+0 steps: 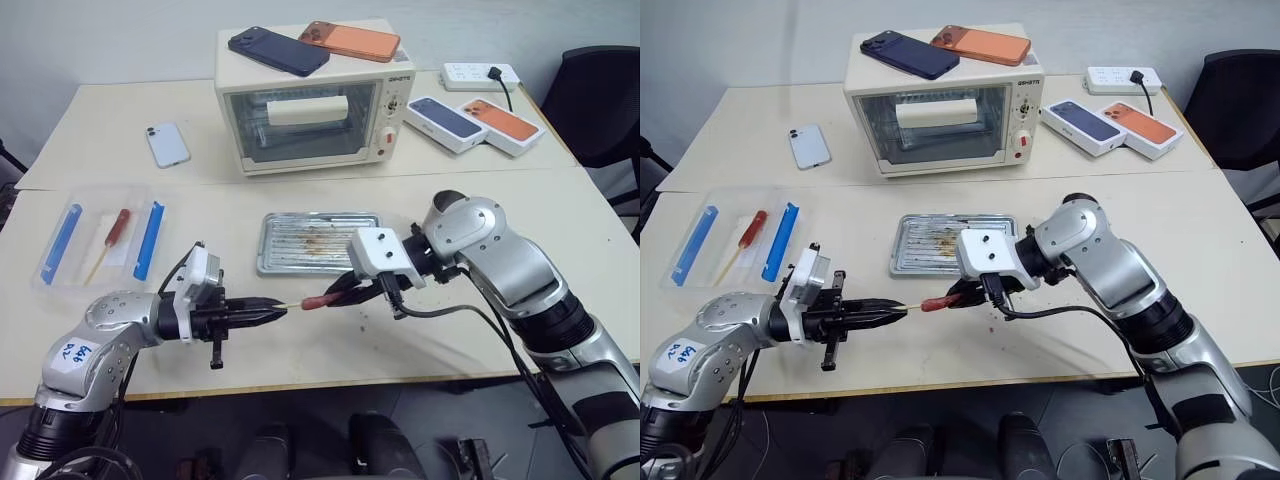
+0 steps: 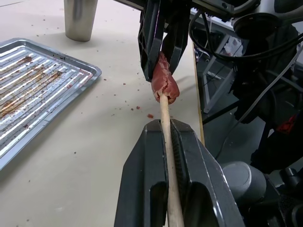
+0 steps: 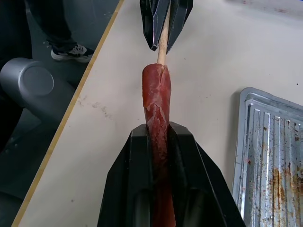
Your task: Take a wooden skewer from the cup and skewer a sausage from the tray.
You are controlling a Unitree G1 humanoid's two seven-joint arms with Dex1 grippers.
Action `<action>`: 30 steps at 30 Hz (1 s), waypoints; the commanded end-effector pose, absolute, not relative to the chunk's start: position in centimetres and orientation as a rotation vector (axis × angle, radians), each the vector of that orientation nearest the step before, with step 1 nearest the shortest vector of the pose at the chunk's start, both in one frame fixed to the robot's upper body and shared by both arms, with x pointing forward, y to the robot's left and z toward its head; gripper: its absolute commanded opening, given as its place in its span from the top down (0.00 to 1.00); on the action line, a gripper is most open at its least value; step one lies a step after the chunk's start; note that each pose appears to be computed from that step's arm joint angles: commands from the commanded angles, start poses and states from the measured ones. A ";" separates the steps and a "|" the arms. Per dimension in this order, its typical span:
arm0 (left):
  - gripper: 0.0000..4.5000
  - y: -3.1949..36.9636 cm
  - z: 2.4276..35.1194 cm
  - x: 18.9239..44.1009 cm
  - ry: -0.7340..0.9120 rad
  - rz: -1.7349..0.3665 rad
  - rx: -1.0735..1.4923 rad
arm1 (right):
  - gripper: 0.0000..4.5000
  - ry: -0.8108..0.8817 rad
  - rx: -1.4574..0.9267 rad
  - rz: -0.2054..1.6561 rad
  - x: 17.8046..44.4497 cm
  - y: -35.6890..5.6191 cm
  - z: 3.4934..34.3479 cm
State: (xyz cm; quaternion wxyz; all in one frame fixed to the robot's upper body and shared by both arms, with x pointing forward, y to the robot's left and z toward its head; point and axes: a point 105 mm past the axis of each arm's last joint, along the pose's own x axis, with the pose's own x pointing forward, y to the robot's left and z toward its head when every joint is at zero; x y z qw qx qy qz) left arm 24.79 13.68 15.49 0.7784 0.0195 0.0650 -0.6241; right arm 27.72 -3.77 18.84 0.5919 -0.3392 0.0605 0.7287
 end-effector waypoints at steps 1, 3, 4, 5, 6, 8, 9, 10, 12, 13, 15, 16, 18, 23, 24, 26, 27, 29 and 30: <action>1.00 13.0 16.1 24.8 0.090 -1.353 0.042 | 0.96 0.050 -0.791 1.790 25.8 -2.1 20.0; 1.00 13.4 16.1 24.7 0.080 -1.334 0.023 | 0.81 0.005 -0.806 1.713 26.7 -2.7 20.2; 1.00 13.8 16.0 24.4 0.079 -1.323 0.020 | 0.78 0.005 -0.803 1.697 27.0 -3.4 20.2; 1.00 14.2 16.0 24.2 0.072 -1.311 0.015 | 0.72 0.004 -0.802 1.681 27.2 -4.1 20.2; 1.00 14.6 16.2 23.9 0.055 -1.288 0.006 | 0.67 -0.012 -0.805 1.666 27.4 -4.8 20.4; 1.00 15.5 16.6 23.5 0.027 -1.242 -0.008 | 0.55 -0.078 -0.810 1.628 27.7 -5.8 20.8; 1.00 16.1 16.7 23.2 0.013 -1.205 -0.012 | 0.48 -0.125 -0.798 1.608 27.8 -6.3 21.2; 1.00 16.6 16.8 23.0 0.006 -1.180 -0.014 | 0.44 -0.155 -0.790 1.595 27.8 -6.7 21.4; 1.00 18.0 17.0 22.4 -0.010 -1.098 -0.016 | 0.32 -0.277 -0.628 1.620 27.2 -7.8 22.9; 1.00 18.9 17.1 22.2 -0.025 -1.035 -0.022 | 0.25 -0.381 -0.528 1.615 26.8 -8.7 24.0; 1.00 20.8 17.9 22.2 -0.090 -0.890 -0.054 | 0.14 -0.494 -0.407 1.532 27.0 -10.4 25.0; 1.00 21.9 18.6 22.5 -0.143 -0.796 -0.083 | 0.09 -0.470 -0.361 1.483 27.3 -11.0 24.9; 1.00 24.9 20.0 23.4 -0.258 -0.557 -0.128 | 0.01 -0.454 -0.229 1.458 26.7 -11.9 24.6; 1.00 32.2 19.6 24.4 -0.309 -0.087 -0.212 | 0.01 -0.552 -0.084 1.254 25.8 -12.4 24.2; 1.00 33.3 19.2 24.8 -0.295 -0.026 -0.227 | 0.01 -0.547 -0.092 1.230 25.6 -12.4 23.7; 1.00 35.1 18.5 25.5 -0.270 0.064 -0.264 | 0.01 -0.539 -0.101 1.182 25.6 -12.5 23.1; 1.00 35.6 18.3 25.8 -0.262 0.082 -0.277 | 0.01 -0.535 -0.097 1.168 25.6 -12.6 23.0; 1.00 35.5 17.6 26.8 -0.217 0.058 -0.269 | 0.01 -0.516 -0.127 1.170 25.5 -12.7 22.3; 1.00 35.2 17.4 27.2 -0.196 0.039 -0.252 | 0.01 -0.508 -0.136 1.172 25.4 -12.8 22.1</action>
